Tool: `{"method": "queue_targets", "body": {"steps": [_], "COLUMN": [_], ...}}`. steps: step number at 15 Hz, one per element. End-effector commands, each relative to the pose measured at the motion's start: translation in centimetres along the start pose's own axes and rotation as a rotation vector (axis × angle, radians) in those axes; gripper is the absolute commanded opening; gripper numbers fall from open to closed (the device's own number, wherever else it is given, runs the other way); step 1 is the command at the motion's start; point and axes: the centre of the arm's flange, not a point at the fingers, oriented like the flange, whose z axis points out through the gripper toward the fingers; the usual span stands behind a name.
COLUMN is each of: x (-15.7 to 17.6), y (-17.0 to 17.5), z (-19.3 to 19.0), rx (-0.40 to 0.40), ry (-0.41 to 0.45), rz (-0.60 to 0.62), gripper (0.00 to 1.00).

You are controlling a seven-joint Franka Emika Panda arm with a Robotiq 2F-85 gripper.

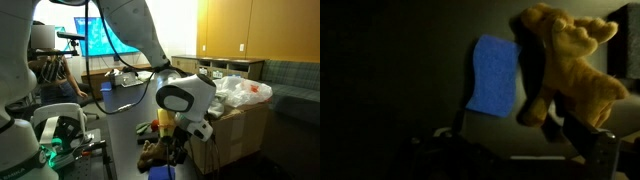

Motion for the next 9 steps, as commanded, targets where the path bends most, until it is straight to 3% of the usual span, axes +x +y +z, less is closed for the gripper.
{"method": "queue_targets", "body": {"steps": [1, 6, 9], "x": [-3.1, -5.1, -7.0], "y": [-5.2, -11.2, -12.2], "z": [-0.2, 0.9, 1.8], "rx": [0.035, 0.087, 0.169], "ry": [-0.048, -0.04, -0.035], "rz": [-0.082, -0.104, -0.022], "gripper": [1.0, 1.0, 1.0]}}
